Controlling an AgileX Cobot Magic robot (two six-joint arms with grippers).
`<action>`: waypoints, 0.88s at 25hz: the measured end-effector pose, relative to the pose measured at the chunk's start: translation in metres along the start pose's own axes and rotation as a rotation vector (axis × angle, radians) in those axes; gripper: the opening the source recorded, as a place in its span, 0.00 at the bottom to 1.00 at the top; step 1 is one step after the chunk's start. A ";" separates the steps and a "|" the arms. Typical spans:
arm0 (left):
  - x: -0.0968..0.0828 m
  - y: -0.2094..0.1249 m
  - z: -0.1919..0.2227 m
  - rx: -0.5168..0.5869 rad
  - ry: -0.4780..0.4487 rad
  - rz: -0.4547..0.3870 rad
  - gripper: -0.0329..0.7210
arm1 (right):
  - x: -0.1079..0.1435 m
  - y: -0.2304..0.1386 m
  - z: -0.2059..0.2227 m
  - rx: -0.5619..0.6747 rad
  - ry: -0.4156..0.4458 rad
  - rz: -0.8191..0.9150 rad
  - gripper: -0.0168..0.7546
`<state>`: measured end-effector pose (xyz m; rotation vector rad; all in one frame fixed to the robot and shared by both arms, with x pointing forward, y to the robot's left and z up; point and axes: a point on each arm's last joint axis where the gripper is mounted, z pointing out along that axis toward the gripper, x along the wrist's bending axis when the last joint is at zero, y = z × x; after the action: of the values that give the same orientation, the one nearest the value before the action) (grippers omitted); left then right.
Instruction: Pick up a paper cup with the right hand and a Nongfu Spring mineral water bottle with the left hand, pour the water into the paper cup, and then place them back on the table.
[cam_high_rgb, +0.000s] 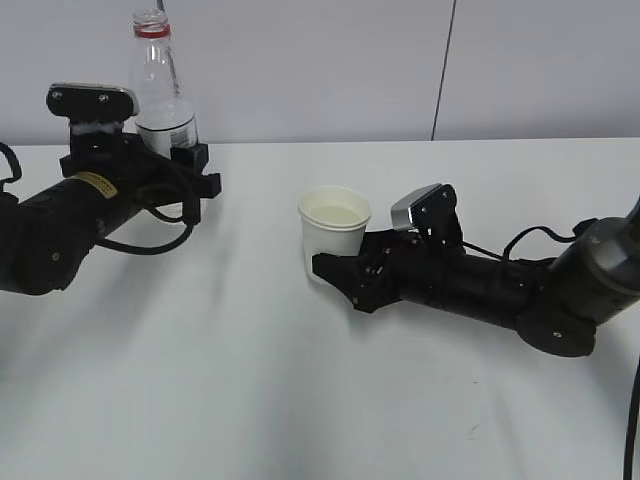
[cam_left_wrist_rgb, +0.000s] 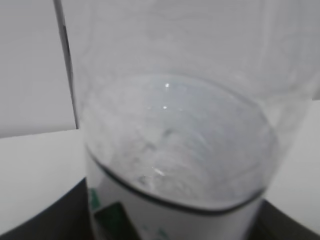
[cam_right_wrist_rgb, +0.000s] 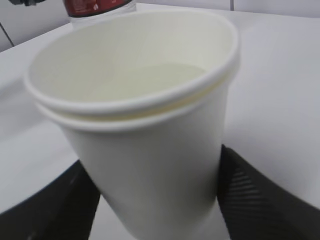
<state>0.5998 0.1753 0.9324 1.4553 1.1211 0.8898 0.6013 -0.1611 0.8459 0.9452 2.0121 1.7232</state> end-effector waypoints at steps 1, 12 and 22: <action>0.001 0.000 0.000 0.000 0.006 -0.024 0.58 | -0.001 0.000 0.000 -0.004 -0.008 0.005 0.70; 0.002 0.000 0.000 -0.012 0.025 -0.062 0.58 | -0.016 0.005 -0.001 -0.062 -0.172 0.039 0.69; 0.004 -0.027 0.009 -0.022 0.032 -0.054 0.58 | -0.035 0.004 -0.007 -0.053 -0.393 0.047 0.69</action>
<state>0.6044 0.1768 0.9040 1.3911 1.1654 0.8872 0.6237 -0.1890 0.8455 1.2119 1.6941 1.4654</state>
